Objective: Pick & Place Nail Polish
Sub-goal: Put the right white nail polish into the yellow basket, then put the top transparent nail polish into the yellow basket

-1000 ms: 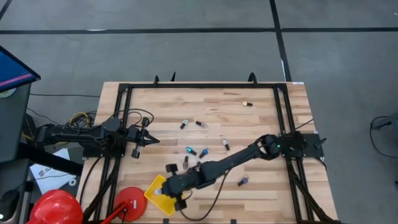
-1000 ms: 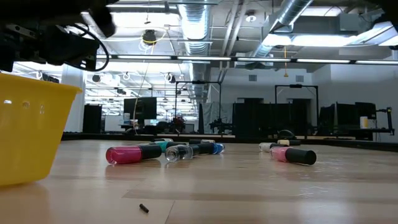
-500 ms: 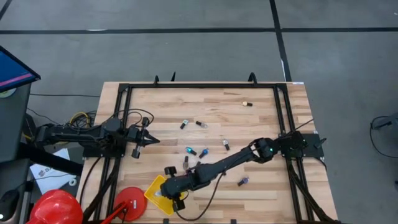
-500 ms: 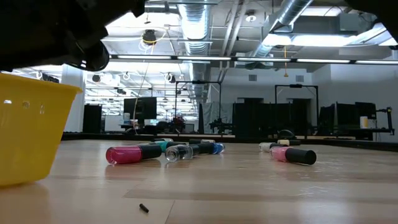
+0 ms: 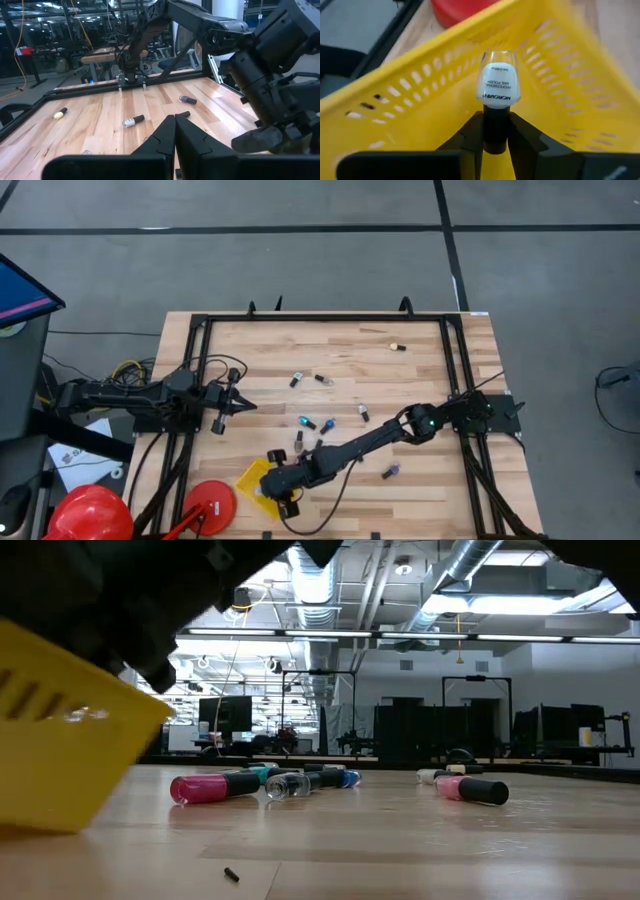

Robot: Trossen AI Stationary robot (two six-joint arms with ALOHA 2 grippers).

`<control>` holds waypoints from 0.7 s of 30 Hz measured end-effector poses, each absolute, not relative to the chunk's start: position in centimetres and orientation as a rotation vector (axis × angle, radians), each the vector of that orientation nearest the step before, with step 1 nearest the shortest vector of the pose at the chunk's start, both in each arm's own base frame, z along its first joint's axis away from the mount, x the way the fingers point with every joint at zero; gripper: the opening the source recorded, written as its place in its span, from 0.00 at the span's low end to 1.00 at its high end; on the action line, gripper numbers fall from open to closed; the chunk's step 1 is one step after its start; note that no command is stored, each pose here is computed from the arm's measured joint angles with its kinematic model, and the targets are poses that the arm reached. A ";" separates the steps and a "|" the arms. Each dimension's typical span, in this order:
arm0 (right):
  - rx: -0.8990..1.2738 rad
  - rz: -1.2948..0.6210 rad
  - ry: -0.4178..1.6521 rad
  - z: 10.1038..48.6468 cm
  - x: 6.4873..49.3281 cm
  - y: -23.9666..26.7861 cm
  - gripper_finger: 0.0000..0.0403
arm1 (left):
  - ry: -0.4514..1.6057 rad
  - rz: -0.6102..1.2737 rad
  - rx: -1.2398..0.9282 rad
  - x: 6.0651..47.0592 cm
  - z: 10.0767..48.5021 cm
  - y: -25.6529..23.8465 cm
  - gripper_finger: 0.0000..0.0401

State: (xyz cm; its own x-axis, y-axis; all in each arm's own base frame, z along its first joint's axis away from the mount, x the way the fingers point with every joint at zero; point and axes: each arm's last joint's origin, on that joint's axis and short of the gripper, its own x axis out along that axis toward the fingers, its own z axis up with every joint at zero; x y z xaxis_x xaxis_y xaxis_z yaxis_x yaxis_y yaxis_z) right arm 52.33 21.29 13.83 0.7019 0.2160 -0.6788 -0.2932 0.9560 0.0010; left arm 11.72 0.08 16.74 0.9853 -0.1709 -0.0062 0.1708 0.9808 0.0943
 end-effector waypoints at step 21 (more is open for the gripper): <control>-0.211 0.331 0.637 18.6 52.7 22.0 0.49 | -0.124 -0.166 0.113 10.9 17.9 0.0 0.00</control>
